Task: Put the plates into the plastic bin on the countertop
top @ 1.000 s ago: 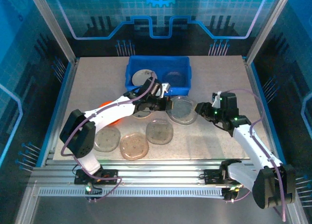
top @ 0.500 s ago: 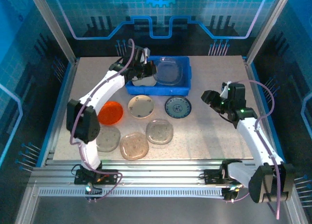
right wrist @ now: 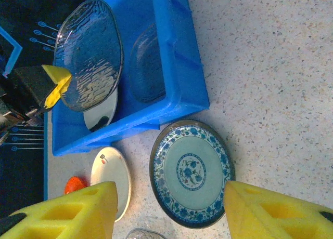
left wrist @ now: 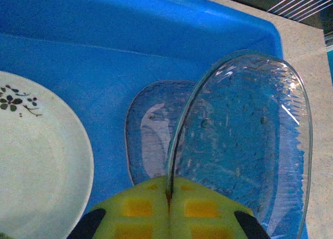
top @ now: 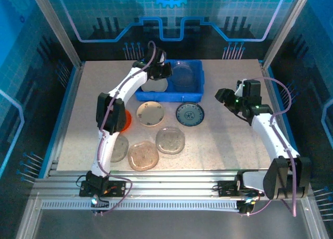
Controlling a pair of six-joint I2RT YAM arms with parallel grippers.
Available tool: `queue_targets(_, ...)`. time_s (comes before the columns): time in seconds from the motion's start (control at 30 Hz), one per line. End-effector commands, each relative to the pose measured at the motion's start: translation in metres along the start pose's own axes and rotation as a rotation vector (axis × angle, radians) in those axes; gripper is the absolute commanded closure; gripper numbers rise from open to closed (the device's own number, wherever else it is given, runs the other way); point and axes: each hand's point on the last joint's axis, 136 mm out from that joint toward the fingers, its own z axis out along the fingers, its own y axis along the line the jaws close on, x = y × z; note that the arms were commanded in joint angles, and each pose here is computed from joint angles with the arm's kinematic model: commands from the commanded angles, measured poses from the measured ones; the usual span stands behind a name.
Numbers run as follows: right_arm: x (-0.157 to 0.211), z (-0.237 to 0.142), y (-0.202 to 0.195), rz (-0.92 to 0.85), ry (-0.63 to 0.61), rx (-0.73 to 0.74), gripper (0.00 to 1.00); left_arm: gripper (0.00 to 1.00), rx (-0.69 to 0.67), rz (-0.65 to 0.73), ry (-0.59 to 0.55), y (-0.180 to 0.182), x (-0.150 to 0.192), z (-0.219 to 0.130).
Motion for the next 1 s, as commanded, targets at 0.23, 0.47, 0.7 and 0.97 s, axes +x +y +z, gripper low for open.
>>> queue_targets(0.23, -0.009, 0.015, 0.003, 0.021, 0.01, -0.049, 0.43, 1.0, -0.008, -0.086, -0.015, 0.014, 0.001, 0.045)
queue_targets(0.47, -0.006, 0.025, -0.002, 0.034, 0.026, -0.056, 0.44, 1.0, -0.032, -0.069, 0.006, 0.014, 0.013, 0.069)
queue_targets(0.7, -0.002, 0.031, -0.006, 0.032, 0.048, -0.059, 0.43, 0.92, -0.062, -0.079, 0.016, 0.023, 0.019, 0.076)
queue_targets(0.97, 0.002, 0.03, -0.006, 0.024, 0.044, -0.073, 0.43, 0.61, -0.048, -0.026, 0.038, 0.009, 0.024, 0.075)
